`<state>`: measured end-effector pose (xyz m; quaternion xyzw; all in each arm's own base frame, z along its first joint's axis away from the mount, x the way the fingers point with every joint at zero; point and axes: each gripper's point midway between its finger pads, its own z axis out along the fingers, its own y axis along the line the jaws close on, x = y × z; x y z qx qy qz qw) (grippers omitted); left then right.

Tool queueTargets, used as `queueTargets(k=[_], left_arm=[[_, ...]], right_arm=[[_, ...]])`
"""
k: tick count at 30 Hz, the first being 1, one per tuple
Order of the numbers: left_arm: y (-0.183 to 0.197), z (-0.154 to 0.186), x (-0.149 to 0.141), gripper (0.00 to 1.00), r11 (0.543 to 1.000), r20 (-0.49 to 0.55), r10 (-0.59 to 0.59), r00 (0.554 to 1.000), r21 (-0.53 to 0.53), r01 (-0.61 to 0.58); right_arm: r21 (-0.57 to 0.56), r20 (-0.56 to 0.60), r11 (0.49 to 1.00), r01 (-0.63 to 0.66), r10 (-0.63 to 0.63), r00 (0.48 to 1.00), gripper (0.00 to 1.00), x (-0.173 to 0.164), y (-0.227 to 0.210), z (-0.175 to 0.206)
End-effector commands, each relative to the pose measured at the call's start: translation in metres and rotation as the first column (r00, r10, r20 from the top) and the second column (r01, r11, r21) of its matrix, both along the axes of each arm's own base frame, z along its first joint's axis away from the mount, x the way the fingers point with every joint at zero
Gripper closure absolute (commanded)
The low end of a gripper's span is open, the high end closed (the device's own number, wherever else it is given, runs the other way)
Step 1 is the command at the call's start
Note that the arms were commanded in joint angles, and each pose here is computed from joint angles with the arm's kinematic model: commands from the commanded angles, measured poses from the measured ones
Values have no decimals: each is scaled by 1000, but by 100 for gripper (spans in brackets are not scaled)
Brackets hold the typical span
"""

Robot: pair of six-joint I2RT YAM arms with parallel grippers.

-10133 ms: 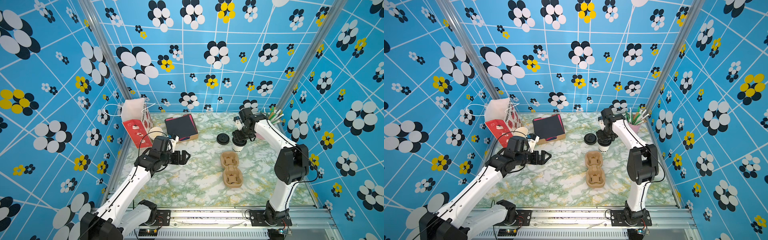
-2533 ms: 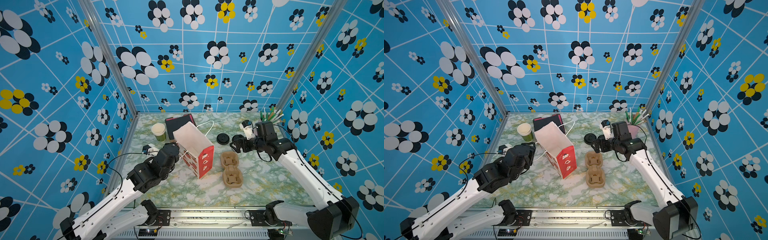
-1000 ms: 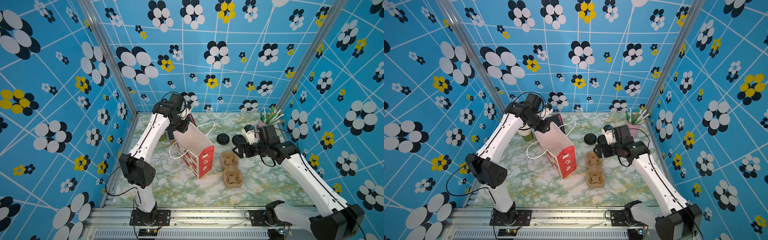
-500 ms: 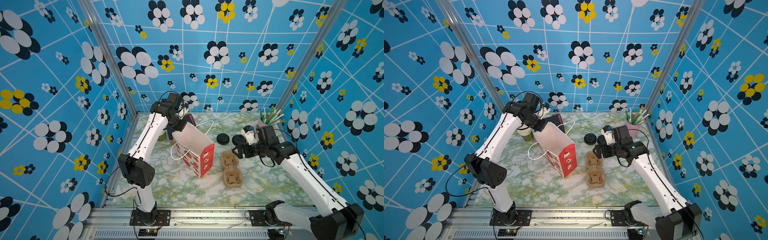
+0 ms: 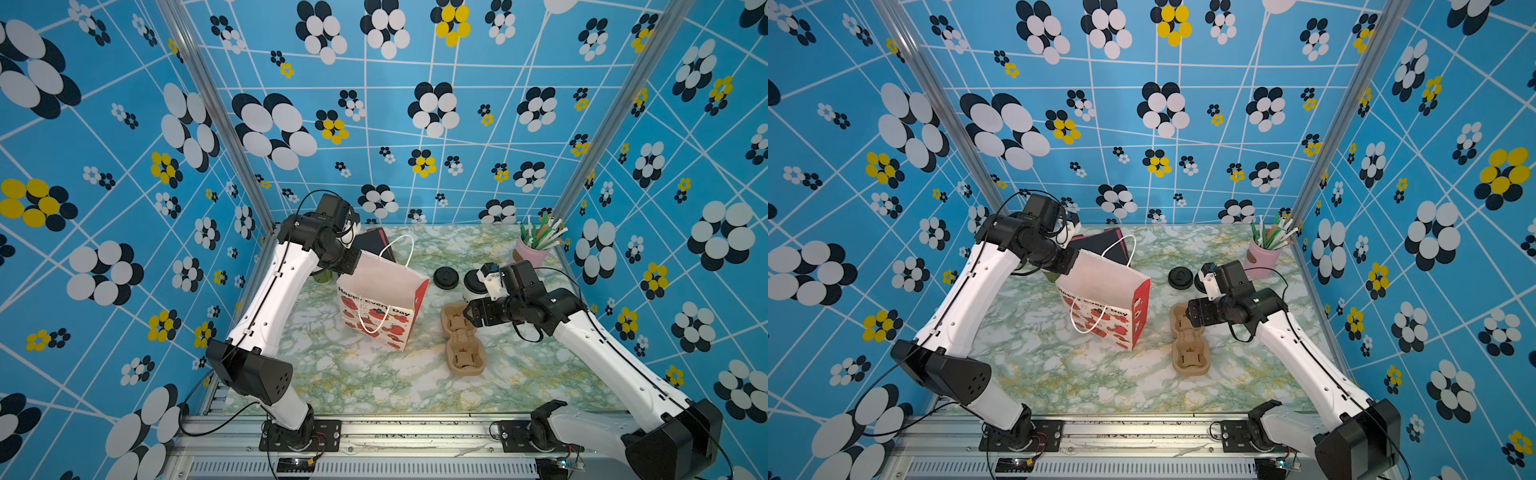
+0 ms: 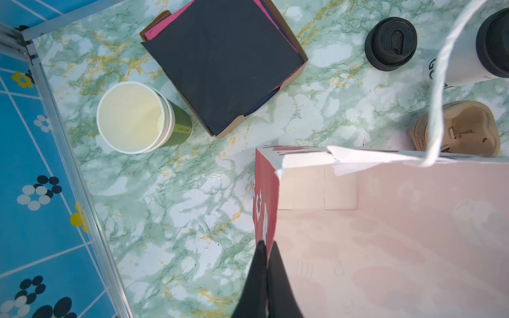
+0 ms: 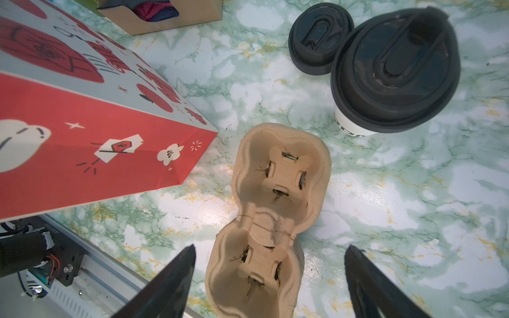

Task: Pack a coffee takeout order
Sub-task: Rotate the takeout bag at the center of the table.

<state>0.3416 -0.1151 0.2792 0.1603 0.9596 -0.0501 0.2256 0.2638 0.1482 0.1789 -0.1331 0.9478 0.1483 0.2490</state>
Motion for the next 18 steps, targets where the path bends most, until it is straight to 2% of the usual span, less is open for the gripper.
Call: queueTargets(k=[1,8,18], left_arm=[[8,-7,-11,100,998,-31,58,998,-27,-58],[15,-18,-21,100,991,-65,102,993,-75,-107],[12,-23,-22,100,987,-64,97,993,-123,-104]], right_arm=[[-28,-30,999,37,-38,999,16,-5,0,-13],[-83,-44,995,49,-53,998,21,-7,5,-22],[-159,-70,984,85,-97,993,30,-16,12,-42]])
